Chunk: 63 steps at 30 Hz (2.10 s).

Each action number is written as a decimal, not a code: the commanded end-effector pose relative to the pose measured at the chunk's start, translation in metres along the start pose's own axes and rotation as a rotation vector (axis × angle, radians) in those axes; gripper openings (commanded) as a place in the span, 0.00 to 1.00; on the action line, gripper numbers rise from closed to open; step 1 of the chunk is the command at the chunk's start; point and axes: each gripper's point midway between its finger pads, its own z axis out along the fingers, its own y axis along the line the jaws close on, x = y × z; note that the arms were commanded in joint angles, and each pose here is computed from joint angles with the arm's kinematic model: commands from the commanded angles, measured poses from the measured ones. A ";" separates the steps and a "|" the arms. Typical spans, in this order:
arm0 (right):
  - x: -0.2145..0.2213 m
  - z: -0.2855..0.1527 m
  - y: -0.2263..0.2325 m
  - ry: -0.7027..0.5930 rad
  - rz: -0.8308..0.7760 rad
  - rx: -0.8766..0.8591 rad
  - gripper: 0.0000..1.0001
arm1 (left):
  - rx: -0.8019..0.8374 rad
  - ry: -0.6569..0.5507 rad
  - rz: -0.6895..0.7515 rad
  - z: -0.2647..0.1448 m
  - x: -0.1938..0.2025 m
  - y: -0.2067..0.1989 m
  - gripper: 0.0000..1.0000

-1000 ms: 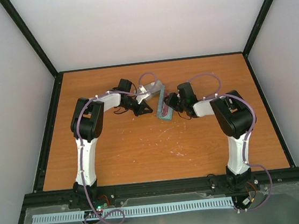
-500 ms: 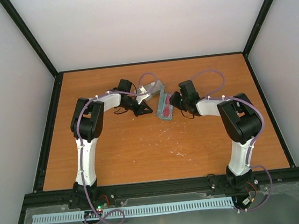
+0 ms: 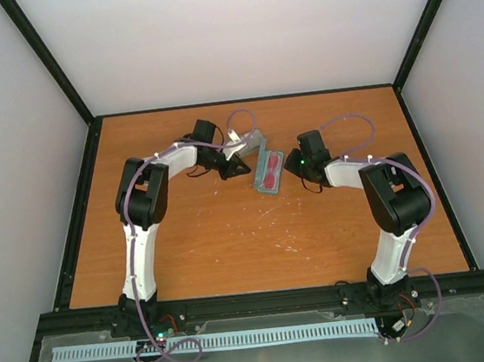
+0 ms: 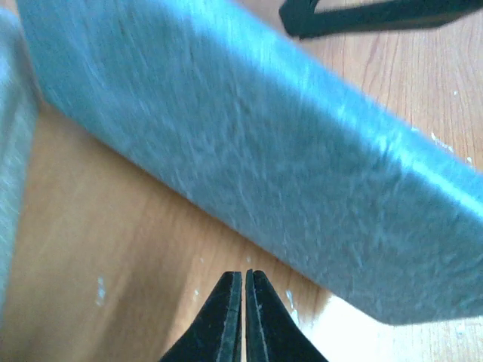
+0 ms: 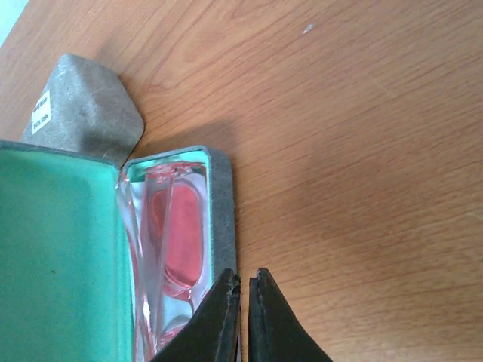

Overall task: Organize the sunglasses
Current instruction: Place the sunglasses in the sunglasses case, then close the sunglasses case at the center of the board, then reset both arms

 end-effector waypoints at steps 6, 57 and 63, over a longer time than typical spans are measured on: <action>0.022 0.025 -0.017 0.091 0.031 0.013 0.05 | -0.001 -0.072 0.078 -0.014 -0.060 -0.008 0.07; -0.055 -0.178 -0.114 -0.006 -0.134 0.297 0.42 | -0.670 -0.166 -0.118 -0.291 -0.019 0.001 0.99; -0.053 -0.192 -0.109 -0.024 -0.148 0.270 0.46 | -0.841 -0.167 -0.217 -0.347 0.031 0.004 1.00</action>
